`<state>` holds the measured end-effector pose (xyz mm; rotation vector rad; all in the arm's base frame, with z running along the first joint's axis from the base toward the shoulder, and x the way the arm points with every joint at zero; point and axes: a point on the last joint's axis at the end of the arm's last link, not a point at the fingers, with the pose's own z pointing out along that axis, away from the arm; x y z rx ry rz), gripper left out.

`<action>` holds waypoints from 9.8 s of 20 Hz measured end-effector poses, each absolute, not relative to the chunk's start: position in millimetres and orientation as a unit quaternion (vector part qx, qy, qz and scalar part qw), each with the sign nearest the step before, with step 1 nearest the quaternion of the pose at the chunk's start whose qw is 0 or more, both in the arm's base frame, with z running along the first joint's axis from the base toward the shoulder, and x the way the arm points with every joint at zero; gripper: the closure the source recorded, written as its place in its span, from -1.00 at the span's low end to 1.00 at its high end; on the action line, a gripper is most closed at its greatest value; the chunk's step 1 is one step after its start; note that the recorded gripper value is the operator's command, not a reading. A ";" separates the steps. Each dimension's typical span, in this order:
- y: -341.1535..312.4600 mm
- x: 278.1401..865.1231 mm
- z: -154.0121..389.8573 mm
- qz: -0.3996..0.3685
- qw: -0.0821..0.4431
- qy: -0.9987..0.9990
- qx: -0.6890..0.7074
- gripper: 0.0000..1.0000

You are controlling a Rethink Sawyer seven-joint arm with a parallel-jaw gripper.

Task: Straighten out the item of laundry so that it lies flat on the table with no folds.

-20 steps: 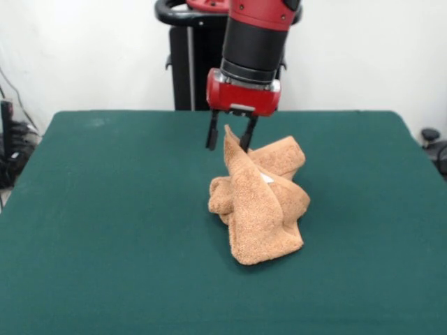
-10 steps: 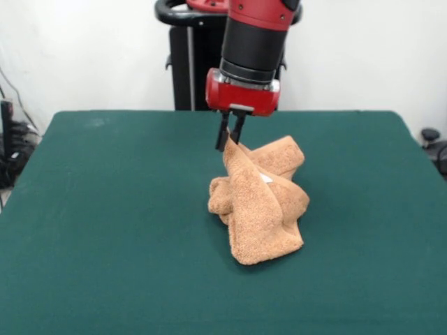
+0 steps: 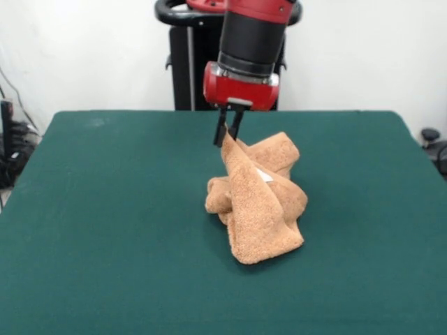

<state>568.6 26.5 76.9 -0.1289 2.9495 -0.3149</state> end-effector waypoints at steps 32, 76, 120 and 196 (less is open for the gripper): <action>-8.6 564.4 286.9 -0.145 0.023 0.989 0.015 1.00; -143.2 613.5 395.6 -0.193 0.072 0.971 0.123 1.00; -44.8 594.9 281.7 -0.086 0.125 0.954 0.258 1.00; -46.5 520.8 210.5 -0.078 0.078 0.837 0.535 -1.00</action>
